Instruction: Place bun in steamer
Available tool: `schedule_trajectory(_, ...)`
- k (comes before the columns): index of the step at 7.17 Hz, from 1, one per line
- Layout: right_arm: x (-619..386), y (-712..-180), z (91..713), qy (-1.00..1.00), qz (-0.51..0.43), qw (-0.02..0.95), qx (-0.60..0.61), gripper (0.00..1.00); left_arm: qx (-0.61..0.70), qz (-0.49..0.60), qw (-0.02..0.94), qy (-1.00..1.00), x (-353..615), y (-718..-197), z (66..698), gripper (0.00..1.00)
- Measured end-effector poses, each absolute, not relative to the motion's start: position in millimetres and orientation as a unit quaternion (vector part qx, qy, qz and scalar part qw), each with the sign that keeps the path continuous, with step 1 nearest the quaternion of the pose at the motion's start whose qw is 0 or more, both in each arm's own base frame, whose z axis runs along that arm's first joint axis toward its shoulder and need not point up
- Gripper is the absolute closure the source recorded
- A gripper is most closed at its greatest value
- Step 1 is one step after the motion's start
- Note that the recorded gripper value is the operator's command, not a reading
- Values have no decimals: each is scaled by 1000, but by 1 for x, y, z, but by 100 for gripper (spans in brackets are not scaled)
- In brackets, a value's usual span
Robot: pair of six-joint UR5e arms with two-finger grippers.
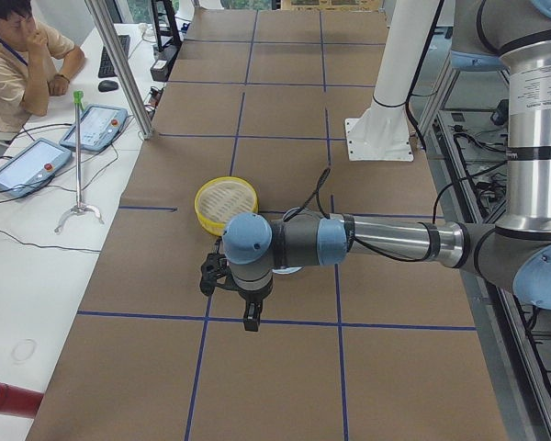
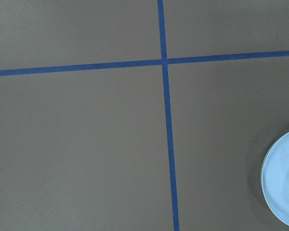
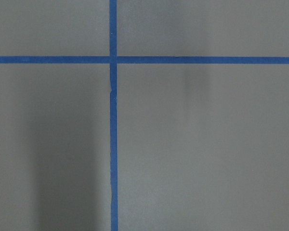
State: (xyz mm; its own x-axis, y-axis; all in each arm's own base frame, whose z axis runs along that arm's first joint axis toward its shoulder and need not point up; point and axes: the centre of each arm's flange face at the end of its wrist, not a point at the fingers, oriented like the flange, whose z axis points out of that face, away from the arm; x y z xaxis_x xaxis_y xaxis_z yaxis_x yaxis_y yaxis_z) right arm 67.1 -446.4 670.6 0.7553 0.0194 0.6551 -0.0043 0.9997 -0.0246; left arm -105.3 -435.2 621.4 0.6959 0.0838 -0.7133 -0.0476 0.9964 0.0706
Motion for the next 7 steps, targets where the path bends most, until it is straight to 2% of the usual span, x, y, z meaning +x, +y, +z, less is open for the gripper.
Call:
schedule_trajectory(4, 67, -446, 671, -350, 6, 937, -11, 0, 87, 67, 921, 373, -103, -442, 609, 0)
schedule_trajectory(7, 67, -446, 671, -350, 6, 937, -11, 0, 89, 76, 901, 417, -27, -454, 589, 0)
